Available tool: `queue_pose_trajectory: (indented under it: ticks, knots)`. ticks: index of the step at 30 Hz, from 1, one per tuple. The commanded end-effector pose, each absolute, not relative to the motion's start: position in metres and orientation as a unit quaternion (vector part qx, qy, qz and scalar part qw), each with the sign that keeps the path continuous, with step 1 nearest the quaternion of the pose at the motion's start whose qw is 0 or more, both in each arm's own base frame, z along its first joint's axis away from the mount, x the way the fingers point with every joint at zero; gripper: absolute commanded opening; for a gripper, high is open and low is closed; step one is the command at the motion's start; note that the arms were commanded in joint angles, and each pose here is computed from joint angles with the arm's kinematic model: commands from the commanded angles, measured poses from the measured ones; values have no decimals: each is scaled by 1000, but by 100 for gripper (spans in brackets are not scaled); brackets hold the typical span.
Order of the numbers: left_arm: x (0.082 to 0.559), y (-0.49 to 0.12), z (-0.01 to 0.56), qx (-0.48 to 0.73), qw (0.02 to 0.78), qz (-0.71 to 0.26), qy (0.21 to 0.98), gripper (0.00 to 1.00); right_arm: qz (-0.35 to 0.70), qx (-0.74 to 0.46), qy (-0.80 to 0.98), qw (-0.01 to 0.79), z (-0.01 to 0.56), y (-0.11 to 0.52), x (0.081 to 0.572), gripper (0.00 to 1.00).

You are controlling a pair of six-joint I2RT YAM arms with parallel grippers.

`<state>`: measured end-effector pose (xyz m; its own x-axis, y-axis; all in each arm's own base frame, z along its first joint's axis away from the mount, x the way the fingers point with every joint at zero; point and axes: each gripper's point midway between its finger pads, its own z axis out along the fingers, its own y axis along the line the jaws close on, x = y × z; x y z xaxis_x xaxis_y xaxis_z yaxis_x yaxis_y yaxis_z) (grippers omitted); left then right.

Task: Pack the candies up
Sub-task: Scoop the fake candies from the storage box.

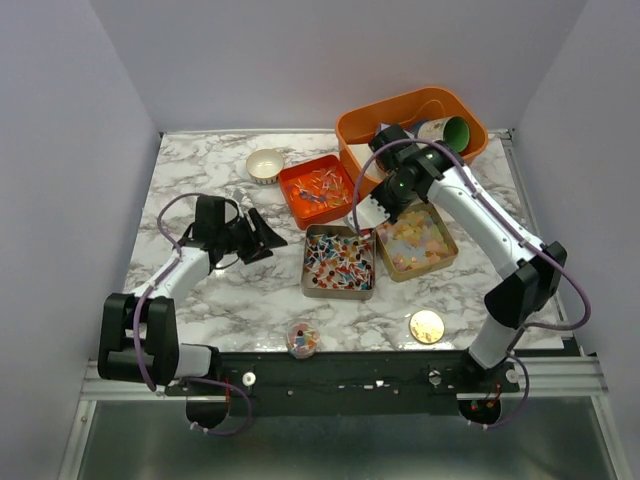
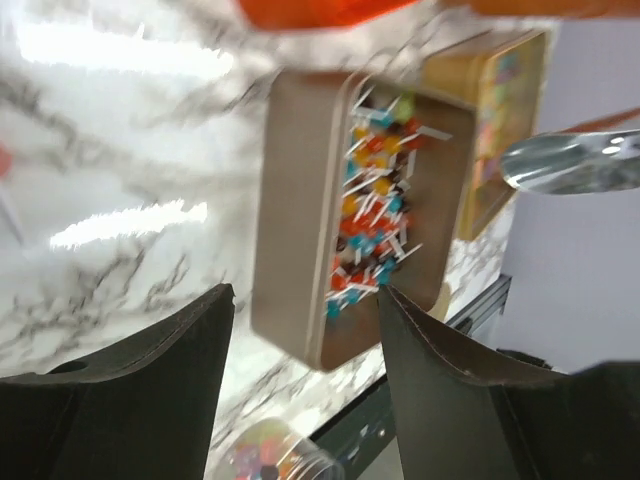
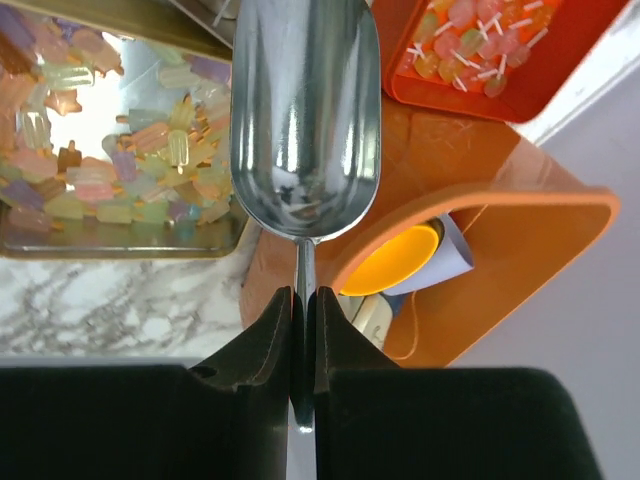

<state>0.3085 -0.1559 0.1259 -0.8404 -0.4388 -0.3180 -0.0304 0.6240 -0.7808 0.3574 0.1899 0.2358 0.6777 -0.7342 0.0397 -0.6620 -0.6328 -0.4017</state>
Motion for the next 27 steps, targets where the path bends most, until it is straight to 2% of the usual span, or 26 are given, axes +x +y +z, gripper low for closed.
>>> queue_pose_trajectory:
  ticks: [1, 5, 12, 20, 27]
  knots:
    - [291, -166, 110, -120, 252, -385, 880, 67, -140, -947, 282, 66, 226, 188, 344, 1]
    - [288, -183, 107, -91, 251, -381, 885, 67, -156, -958, 240, 17, 205, 192, 334, 1]
    - [282, -194, 82, -119, 204, -388, 891, 67, -195, -960, 201, -22, 187, 196, 332, 1]
    - [281, -196, 83, -123, 213, -397, 884, 68, -238, -949, 203, -45, 165, 220, 335, 1]
    - [286, -206, 88, -111, 216, -408, 880, 68, -256, -944, 192, -79, 152, 213, 332, 1]
